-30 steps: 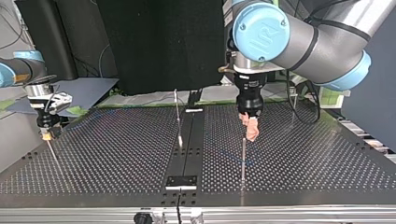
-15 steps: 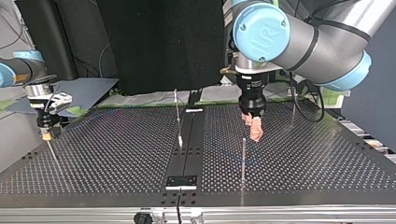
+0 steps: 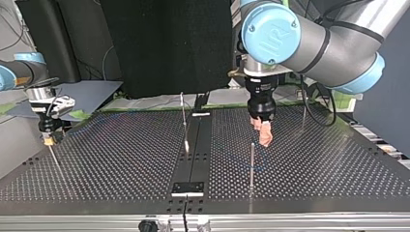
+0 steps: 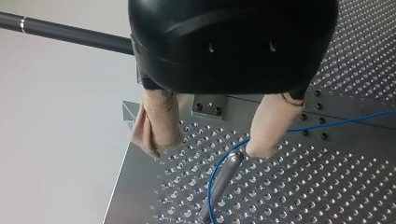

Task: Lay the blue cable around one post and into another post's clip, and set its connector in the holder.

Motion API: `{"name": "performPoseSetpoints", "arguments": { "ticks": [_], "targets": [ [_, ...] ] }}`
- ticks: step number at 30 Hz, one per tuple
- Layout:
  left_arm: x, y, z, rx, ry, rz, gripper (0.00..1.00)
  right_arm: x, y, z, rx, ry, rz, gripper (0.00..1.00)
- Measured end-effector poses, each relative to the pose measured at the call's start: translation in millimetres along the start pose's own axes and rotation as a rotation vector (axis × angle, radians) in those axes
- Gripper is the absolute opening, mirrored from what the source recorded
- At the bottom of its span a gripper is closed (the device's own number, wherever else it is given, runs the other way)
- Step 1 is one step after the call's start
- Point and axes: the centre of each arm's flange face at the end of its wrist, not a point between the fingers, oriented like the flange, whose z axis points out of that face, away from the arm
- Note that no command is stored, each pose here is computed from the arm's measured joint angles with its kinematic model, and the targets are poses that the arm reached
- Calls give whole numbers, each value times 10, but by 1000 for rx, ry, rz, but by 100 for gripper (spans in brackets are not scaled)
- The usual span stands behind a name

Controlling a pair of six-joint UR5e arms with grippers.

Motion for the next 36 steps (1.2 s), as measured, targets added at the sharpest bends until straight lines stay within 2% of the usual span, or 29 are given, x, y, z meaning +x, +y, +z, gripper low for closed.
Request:
{"name": "performPoseSetpoints", "arguments": {
  "ticks": [15,22,28,32,36],
  "targets": [
    [9,0,-3,1,2,3,100,1,-5,1,0,0,0,92],
    [164,15,-12,7,2,18,100,2,0,0,-1,0,0,92],
    [207,47,-107,29,-22,10,100,3,-5,3,0,1,0,92],
    [212,62,-193,58,-42,1,100,3,-8,3,0,1,0,92],
    [295,64,-207,87,-47,15,100,1,-13,3,1,0,-1,92]
  ]
}}
